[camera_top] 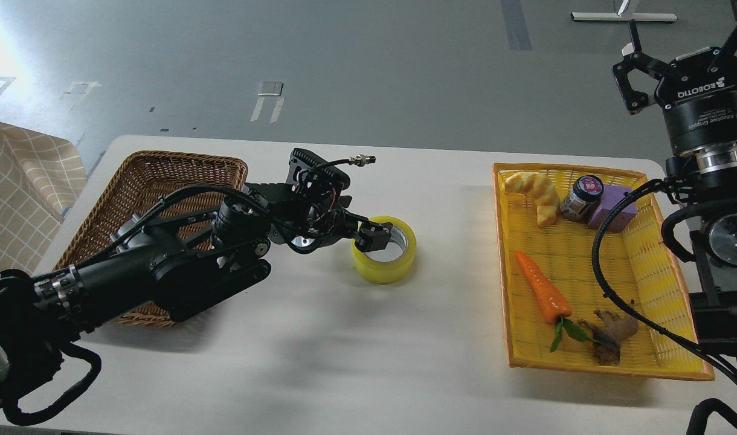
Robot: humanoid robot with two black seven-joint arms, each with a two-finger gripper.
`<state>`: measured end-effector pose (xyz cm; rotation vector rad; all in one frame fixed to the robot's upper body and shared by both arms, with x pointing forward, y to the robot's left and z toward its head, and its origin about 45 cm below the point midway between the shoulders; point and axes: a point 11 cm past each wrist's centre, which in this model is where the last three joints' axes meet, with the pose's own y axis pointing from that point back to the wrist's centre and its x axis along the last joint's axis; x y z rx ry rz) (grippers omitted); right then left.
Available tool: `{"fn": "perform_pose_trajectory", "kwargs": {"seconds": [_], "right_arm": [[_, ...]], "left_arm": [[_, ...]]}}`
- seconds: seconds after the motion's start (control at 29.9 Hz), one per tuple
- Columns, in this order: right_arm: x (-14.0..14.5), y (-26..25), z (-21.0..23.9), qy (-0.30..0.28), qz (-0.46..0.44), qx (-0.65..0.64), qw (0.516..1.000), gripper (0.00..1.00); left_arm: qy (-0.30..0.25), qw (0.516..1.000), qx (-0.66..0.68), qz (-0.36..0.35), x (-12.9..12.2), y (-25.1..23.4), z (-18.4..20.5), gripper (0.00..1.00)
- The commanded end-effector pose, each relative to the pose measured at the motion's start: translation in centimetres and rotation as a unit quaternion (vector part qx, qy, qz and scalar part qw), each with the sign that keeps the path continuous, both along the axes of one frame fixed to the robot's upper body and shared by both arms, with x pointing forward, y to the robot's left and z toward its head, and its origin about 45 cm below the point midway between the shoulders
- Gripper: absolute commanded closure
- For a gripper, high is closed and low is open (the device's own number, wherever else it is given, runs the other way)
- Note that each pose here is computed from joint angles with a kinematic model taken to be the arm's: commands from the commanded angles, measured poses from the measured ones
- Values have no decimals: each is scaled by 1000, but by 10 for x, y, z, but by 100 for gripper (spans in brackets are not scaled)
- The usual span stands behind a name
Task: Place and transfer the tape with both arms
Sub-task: 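Reach the left gripper over the table toward the tape roll, then grasp the tape roll with the left gripper and lift it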
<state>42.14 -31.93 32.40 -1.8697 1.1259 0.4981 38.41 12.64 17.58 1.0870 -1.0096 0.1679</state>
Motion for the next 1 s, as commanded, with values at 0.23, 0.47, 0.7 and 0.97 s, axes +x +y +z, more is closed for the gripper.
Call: {"fn": "perform_pose_trajectory", "kwargs": {"seconds": [0.23, 0.47, 0.7, 0.97], "right_arm": [[0, 1, -2, 2, 1, 2, 1000, 0], [-1, 1, -2, 2, 0, 2, 1000, 0], [-1, 4, -5, 5, 5, -1, 1000, 0], [-1, 5, -5, 6, 5, 0, 1000, 0]], "left_arm": [[17, 1000, 0, 9, 2, -8, -14, 7], [19, 1000, 6, 17, 4, -4, -17, 11], [29, 999, 10, 30, 5, 3, -26, 16], [38, 999, 12, 26, 0, -2, -33, 23]]}}
